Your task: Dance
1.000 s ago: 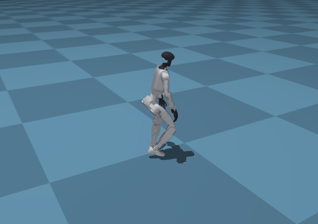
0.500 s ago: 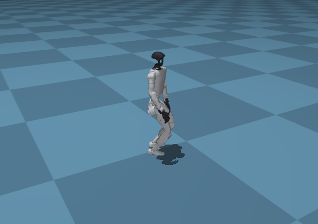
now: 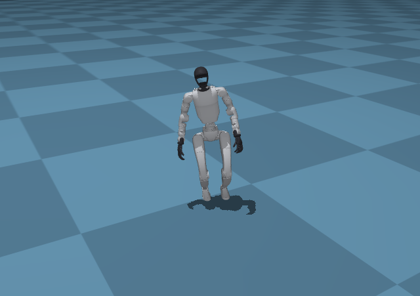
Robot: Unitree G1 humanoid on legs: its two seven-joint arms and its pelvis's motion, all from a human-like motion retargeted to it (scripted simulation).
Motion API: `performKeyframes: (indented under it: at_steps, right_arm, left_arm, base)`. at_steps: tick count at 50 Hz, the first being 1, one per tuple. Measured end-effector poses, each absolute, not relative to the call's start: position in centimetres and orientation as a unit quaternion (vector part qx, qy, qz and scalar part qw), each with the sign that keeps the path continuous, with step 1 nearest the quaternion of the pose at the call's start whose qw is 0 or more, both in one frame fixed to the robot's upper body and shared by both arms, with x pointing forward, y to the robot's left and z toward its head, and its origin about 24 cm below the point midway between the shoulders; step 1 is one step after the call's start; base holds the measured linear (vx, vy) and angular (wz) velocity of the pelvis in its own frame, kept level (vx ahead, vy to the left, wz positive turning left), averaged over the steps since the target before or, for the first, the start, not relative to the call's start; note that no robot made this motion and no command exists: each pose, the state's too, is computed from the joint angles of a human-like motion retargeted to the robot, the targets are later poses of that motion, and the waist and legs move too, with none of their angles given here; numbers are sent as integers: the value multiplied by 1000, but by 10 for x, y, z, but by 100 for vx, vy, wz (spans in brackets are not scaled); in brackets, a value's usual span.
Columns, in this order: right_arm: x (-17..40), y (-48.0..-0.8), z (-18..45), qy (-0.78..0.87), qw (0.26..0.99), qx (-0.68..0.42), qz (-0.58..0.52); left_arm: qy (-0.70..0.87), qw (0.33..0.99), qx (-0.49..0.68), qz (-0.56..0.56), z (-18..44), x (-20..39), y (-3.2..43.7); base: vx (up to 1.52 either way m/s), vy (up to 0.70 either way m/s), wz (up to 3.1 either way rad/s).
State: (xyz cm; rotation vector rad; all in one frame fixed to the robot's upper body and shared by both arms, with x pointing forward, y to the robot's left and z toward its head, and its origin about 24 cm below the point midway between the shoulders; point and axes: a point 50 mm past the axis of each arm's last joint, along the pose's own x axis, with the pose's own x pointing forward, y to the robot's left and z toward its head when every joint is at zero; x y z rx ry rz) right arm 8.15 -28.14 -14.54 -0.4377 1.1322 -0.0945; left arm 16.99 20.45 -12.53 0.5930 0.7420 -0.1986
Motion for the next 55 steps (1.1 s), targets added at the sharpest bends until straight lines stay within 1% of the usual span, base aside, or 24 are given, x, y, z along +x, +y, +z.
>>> performKeyframes:
  at_steps: [5,7,10,12,13,15,17,22,24,25,27,29,30,33,35,38,40,42,44,45,47,50,52,55]
  right_arm:
    - [144,-286,-120,437,874,-209,-44]
    - [180,-293,-96,375,900,-221,-38]
    - [232,-304,-40,250,939,-233,-29]
    - [250,-305,0,165,964,-207,-22]
    - [249,-303,11,140,971,-193,-14]
    - [242,-297,23,106,981,-163,2]
    - [232,-291,27,88,987,-136,9]
    - [217,-279,23,77,993,-94,6]
    - [215,-271,12,92,992,-86,6]
    - [215,-265,6,102,991,-82,9]
    - [212,-250,-10,131,988,-76,26]
    - [209,-235,-25,160,983,-75,51]
    - [206,-228,-32,174,980,-74,64]
    - [204,-215,-42,195,970,-91,110]
    - [201,-212,-43,200,965,-100,135]
    - [194,-213,-40,196,961,-110,160]
    - [190,-213,-36,189,961,-108,168]
    - [185,-214,-36,186,962,-109,169]
    - [181,-217,-41,194,960,-116,164]
    - [179,-219,-46,202,958,-123,160]
    - [177,-226,-59,231,952,-143,143]
    - [169,-243,-87,303,932,-174,96]
    - [162,-258,-104,356,915,-185,44]
    - [151,-274,-120,419,891,-173,-44]
  left_arm:
    - [182,924,303,-149,-69,216,183]
    - [77,930,325,-155,-25,237,185]
    - [-120,905,387,-133,79,254,202]
    - [-247,860,438,-90,165,238,221]
    - [-297,831,464,-72,198,226,226]
    - [-381,764,519,-42,251,201,227]
    - [-445,691,570,-13,288,181,222]
    - [-569,482,662,74,355,142,196]
    - [-600,418,674,108,372,133,188]
    - [-611,392,677,122,379,129,184]
    - [-621,370,677,136,386,127,181]
    - [-623,374,674,135,388,129,180]
    - [-623,382,670,131,387,131,180]
    - [-609,449,649,81,375,149,180]
    - [-586,515,625,19,357,167,179]
    - [-500,649,565,-98,310,207,180]
    - [-404,739,510,-171,263,237,183]
    - [-273,820,452,-220,198,265,191]
    - [-116,879,396,-238,119,279,204]
    - [-31,898,368,-239,76,278,209]
    - [134,915,317,-210,-7,262,219]
    - [357,887,246,-156,-106,201,217]
    - [464,854,198,-126,-143,155,206]
    - [564,811,132,-87,-168,99,187]
  base:
    - [15,4,-276]
    - [12,6,-260]
    - [14,5,-234]
    - [21,3,-171]
    - [26,2,-127]
    - [30,0,-92]
    - [32,-1,-35]
    - [25,-1,55]
    - [13,-1,89]
    - [7,0,91]
    - [3,0,89]
    - [-2,0,90]
    - [-3,0,96]
    - [-2,-1,110]
    - [-3,-3,145]
    - [-1,-6,190]
    - [0,-8,249]
    - [-2,-7,283]
    - [-5,-3,295]
    - [-6,2,304]
    - [-7,8,311]
    - [-4,19,329]
    - [0,26,360]
    - [7,23,369]
